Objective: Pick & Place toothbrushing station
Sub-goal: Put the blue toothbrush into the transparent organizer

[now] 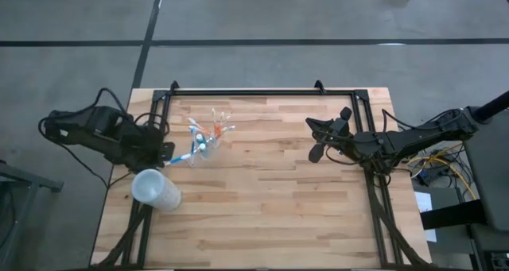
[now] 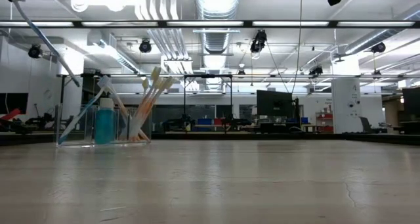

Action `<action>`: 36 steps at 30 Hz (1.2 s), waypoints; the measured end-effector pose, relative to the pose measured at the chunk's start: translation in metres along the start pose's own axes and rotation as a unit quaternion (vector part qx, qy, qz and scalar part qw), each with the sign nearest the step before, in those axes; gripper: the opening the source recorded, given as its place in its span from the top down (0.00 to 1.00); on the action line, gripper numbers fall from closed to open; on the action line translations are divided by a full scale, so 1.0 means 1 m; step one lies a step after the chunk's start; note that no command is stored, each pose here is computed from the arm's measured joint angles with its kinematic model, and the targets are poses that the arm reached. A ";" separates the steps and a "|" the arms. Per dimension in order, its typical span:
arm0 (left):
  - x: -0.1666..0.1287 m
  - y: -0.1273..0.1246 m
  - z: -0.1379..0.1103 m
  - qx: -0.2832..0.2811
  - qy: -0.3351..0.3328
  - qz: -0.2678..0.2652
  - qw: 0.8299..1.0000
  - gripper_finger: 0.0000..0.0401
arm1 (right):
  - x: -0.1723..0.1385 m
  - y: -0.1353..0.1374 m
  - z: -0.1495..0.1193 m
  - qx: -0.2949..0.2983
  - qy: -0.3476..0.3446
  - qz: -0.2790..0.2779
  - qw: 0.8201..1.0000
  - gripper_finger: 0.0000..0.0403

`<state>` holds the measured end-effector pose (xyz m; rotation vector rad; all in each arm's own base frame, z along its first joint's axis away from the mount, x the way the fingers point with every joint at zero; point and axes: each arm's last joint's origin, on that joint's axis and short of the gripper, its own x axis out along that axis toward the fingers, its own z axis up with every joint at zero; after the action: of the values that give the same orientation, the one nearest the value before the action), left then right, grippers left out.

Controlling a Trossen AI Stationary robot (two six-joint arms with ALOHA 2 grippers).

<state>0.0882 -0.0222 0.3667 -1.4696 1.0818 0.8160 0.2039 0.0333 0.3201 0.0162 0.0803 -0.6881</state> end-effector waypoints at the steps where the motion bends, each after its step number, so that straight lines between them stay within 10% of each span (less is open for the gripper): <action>1: 0.000 0.002 0.001 -0.008 -0.001 -0.001 1.000 0.90 | 0.000 0.000 0.000 0.000 0.000 0.000 1.000 0.97; 36: 0.055 -0.018 0.036 -0.131 -0.044 0.069 0.988 0.90 | 0.000 0.000 0.000 0.000 0.000 0.000 1.000 0.97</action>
<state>0.1263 0.0023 0.3167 -1.5719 1.0470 1.1457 0.2039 0.0332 0.3201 0.0160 0.0806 -0.6882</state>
